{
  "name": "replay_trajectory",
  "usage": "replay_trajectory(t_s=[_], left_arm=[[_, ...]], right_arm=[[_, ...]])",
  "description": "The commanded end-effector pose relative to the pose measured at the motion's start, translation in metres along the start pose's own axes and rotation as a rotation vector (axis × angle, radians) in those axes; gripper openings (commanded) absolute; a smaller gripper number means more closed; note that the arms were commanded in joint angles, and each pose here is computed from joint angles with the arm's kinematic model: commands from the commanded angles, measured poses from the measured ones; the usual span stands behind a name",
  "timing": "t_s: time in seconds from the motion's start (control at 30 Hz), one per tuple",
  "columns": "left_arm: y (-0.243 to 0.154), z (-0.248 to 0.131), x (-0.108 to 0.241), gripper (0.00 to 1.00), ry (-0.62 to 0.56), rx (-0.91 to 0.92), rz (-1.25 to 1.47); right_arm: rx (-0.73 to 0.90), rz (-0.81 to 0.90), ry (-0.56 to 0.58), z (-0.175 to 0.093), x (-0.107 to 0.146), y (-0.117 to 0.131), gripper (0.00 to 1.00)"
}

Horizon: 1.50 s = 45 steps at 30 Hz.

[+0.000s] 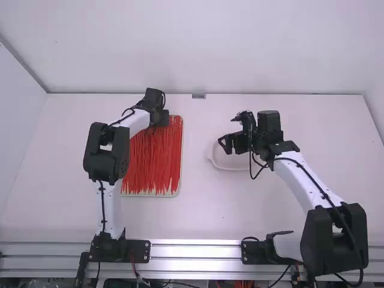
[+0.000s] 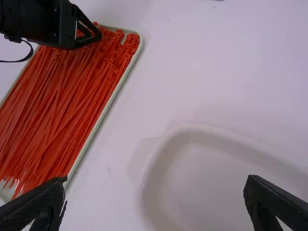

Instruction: Fasten the cable tie

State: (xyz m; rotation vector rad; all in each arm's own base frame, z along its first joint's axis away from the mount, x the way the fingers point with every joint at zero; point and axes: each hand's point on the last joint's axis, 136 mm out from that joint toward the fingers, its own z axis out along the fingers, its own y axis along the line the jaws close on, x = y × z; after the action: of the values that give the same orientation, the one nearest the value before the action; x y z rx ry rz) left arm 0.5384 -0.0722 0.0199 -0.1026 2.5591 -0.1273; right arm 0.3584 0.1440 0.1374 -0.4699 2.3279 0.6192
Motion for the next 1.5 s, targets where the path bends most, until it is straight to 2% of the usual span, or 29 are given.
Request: replay_trajectory(t_s=[0.0, 0.6, 1.27, 1.4, 1.47], left_arm=[[-0.0008, 0.0091, 0.0134, 0.28, 0.032, -0.010, 0.008], [0.0051, 0.0145, 0.0170, 0.28, 0.012, -0.014, -0.006], [0.0052, 0.0135, 0.0126, 0.12, 0.002, -0.015, -0.007], [0.0020, 0.0134, 0.0137, 0.12, 0.005, -0.011, -0.002], [0.0022, 0.0134, 0.0137, 0.16, 0.005, -0.010, -0.003]], right_arm=[[-0.002, -0.008, -0.015, -0.0017, -0.0102, 0.0007, 0.99], [-0.002, -0.007, -0.014, -0.0017, -0.0098, 0.0007, 0.99], [-0.001, -0.008, -0.014, -0.0016, -0.0098, 0.0008, 0.99], [-0.002, -0.007, -0.014, -0.0017, -0.0098, 0.0007, 0.99], [-0.002, -0.008, -0.014, -0.0016, -0.0098, 0.0009, 0.99]])
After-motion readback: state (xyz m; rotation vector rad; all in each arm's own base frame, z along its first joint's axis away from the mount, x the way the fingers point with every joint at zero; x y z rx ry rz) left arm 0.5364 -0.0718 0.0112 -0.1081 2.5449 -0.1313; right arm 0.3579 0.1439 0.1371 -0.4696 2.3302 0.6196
